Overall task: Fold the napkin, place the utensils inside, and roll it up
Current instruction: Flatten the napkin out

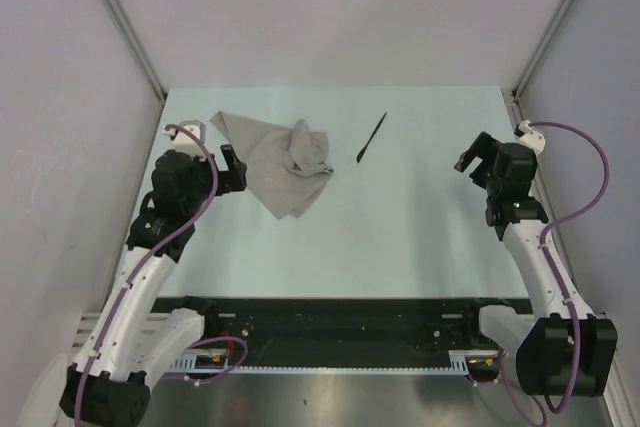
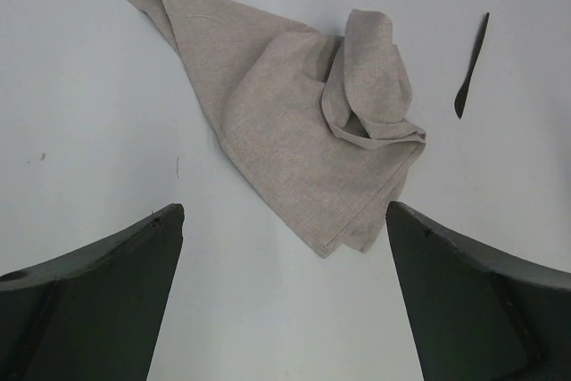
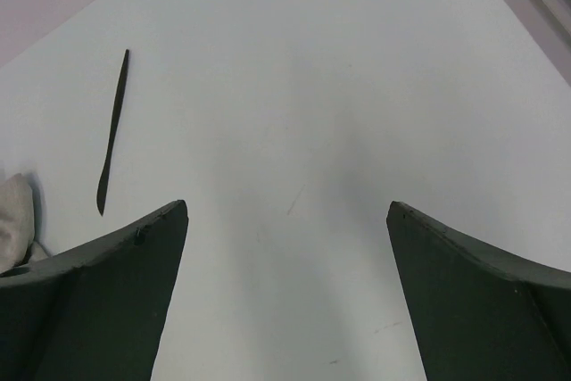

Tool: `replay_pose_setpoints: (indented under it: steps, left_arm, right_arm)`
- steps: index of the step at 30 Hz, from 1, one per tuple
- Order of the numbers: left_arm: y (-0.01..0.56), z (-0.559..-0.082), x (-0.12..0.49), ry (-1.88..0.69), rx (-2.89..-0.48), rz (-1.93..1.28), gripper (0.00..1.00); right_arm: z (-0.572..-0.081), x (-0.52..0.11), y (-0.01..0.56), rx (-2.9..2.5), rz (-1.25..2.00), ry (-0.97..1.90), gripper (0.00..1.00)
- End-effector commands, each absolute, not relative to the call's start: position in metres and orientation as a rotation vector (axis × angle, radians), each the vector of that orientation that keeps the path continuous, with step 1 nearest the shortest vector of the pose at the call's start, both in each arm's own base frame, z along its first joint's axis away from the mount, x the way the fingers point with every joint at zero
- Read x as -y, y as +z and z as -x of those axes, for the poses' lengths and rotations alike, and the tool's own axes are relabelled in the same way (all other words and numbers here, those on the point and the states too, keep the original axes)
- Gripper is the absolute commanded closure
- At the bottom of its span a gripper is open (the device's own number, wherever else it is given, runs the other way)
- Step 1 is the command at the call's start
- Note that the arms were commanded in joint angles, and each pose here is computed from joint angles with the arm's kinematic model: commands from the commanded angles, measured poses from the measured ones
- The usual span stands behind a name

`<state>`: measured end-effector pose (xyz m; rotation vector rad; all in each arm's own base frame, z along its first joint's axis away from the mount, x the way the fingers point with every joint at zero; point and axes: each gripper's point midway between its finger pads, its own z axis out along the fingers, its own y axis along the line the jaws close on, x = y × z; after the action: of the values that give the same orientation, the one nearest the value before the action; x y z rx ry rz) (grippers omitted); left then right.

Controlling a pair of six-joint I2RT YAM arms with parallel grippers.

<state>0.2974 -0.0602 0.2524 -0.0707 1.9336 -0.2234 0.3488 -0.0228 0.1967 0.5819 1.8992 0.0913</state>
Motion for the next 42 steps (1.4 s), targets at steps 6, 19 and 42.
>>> replay_pose_setpoints:
  steps: [6, 19, 42]
  left_arm:
    - [0.255, -0.301, 0.048, -0.176, -1.903, 0.141, 0.00]
    - [0.139, -0.290, 0.102, -0.088, -2.269, 0.033, 0.15]
    - [0.033, -0.321, 0.152, 0.143, -2.522, -0.176, 0.44]
  right_arm:
    - [-0.359, 0.008, 0.235, -1.832, -0.477, 0.189, 0.00]
    - [-0.377, -0.048, 0.207, -1.988, -0.300, 0.291, 0.03]
    - [-0.383, -0.059, 0.181, -2.067, -0.286, 0.336, 0.03]
